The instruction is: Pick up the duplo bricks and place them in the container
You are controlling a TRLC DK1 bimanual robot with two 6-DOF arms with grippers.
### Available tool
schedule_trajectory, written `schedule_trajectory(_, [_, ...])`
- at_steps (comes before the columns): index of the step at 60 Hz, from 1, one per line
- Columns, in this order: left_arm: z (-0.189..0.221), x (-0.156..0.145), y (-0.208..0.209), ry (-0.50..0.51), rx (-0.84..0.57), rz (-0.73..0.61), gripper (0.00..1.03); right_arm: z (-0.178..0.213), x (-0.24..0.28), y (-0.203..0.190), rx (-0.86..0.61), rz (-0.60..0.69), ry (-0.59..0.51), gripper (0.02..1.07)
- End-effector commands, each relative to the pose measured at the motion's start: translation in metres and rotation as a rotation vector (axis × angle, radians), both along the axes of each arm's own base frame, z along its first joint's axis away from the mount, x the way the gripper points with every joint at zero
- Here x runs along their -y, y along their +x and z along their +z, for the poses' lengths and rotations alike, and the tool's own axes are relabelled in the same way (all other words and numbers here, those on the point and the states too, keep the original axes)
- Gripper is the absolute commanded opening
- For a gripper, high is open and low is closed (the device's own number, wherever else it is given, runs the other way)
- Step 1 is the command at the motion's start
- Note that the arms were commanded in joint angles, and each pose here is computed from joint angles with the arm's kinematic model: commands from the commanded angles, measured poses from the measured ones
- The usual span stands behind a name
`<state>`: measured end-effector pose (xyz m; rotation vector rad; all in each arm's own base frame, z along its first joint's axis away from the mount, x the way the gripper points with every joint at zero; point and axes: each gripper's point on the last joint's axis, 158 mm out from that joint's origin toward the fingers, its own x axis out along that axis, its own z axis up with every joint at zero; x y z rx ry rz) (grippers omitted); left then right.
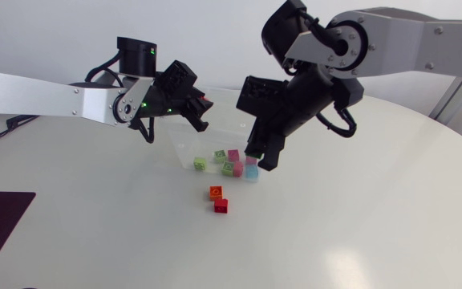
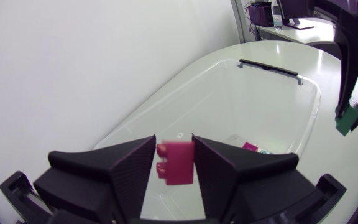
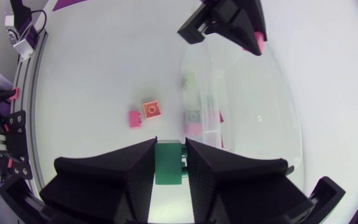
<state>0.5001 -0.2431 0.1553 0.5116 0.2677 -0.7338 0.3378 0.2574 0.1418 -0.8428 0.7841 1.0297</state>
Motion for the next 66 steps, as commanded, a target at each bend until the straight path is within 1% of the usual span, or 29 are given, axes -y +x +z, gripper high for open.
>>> schedule_trajectory(1, [0.005, 0.001, 0.008, -0.006, -0.008, 0.015, 0.88, 0.015, -0.003, 0.018, 0.022, -0.044, 0.055, 0.21])
schedule_trajectory(4, [0.009, -0.002, 0.005, -0.001, -0.013, 0.019, 0.97, 0.022, -0.004, 0.028, 0.025, -0.062, 0.081, 0.21])
schedule_trajectory(5, [0.01, -0.005, 0.003, 0.004, -0.015, 0.02, 0.98, 0.026, -0.005, 0.032, 0.03, -0.069, 0.093, 0.21])
schedule_trajectory(8, [0.014, -0.006, 0.002, 0.006, -0.012, 0.02, 0.98, 0.032, -0.005, 0.04, 0.042, -0.082, 0.113, 0.21])
schedule_trajectory(11, [0.03, -0.018, -0.009, 0.012, -0.003, 0.028, 0.98, 0.043, -0.005, 0.056, 0.062, -0.113, 0.147, 0.21])
schedule_trajectory(15, [0.037, -0.024, -0.021, 0.022, -0.009, 0.022, 0.98, 0.045, -0.006, 0.067, 0.065, -0.134, 0.165, 0.21])
schedule_trajectory(22, [0.037, -0.032, -0.067, 0.077, -0.054, -0.049, 0.98, 0.042, -0.003, 0.097, 0.081, -0.198, 0.205, 0.21])
schedule_trajectory(25, [0.028, -0.034, -0.088, 0.107, -0.073, -0.091, 0.98, 0.039, -0.001, 0.107, 0.082, -0.218, 0.214, 0.21])
schedule_trajectory(26, [0.028, -0.034, -0.088, 0.107, -0.073, -0.091, 0.98, 0.039, -0.001, 0.107, 0.082, -0.218, 0.214, 0.21])
schedule_trajectory(28, [0.017, -0.036, -0.105, 0.128, -0.093, -0.124, 0.98, 0.036, 0.0, 0.119, 0.09, -0.241, 0.225, 0.21])
schedule_trajectory(29, [0.015, -0.035, -0.107, 0.13, -0.098, -0.128, 0.98, 0.035, 0.002, 0.125, 0.094, -0.253, 0.231, 0.21])
schedule_trajectory(31, [-0.004, -0.037, -0.125, 0.171, -0.123, -0.166, 0.98, 0.033, 0.006, 0.135, 0.099, -0.275, 0.24, 0.21])
schedule_trajectory(32, [-0.007, -0.037, -0.127, 0.178, -0.124, -0.172, 0.97, 0.03, 0.006, 0.139, 0.096, -0.282, 0.24, 0.21])
schedule_trajectory(33, [-0.02, -0.037, -0.135, 0.2, -0.14, -0.192, 0.97, 0.029, 0.009, 0.146, 0.097, -0.294, 0.244, 0.21])
schedule_trajectory(39, [-0.055, -0.039, -0.151, 0.243, -0.198, -0.233, 0.96, 0.021, 0.015, 0.168, 0.097, -0.338, 0.259, 0.21])
schedule_trajectory(43, [-0.079, -0.037, -0.153, 0.262, -0.219, -0.254, 0.96, 0.018, 0.017, 0.179, 0.102, -0.364, 0.276, 0.23])
schedule_trajectory(46, [-0.098, -0.034, -0.151, 0.278, -0.227, -0.269, 0.96, 0.017, 0.02, 0.187, 0.106, -0.381, 0.282, 0.3])
schedule_trajectory(49, [-0.113, -0.033, -0.15, 0.294, -0.238, -0.284, 0.96, 0.018, 0.022, 0.191, 0.108, -0.391, 0.287, 0.4])
schedule_trajectory(53, [-0.128, -0.029, -0.148, 0.305, -0.247, -0.301, 0.96, 0.019, 0.023, 0.194, 0.11, -0.397, 0.288, 0.6])
schedule_trajectory(54, [-0.132, -0.027, -0.148, 0.312, -0.247, -0.309, 0.96, 0.02, 0.024, 0.194, 0.111, -0.399, 0.289, 0.68])
schedule_trajectory(55, [-0.135, -0.026, -0.148, 0.315, -0.251, -0.314, 0.96, 0.021, 0.024, 0.193, 0.113, -0.4, 0.291, 0.72])
schedule_trajectory(56, [-0.14, -0.025, -0.148, 0.32, -0.253, -0.321, 0.96, 0.023, 0.024, 0.193, 0.115, -0.401, 0.294, 0.78])
schedule_trajectory(59, [-0.145, -0.023, -0.147, 0.323, -0.258, -0.326, 0.96, 0.028, 0.025, 0.192, 0.121, -0.404, 0.299, 0.84])
schedule_trajectory(63, [-0.156, -0.018, -0.146, 0.328, -0.262, -0.338, 0.96, 0.038, 0.025, 0.189, 0.135, -0.407, 0.312, 0.88])
schedule_trajectory(66, [-0.162, -0.014, -0.145, 0.329, -0.26, -0.347, 0.96, 0.049, 0.024, 0.183, 0.15, -0.401, 0.322, 0.89])
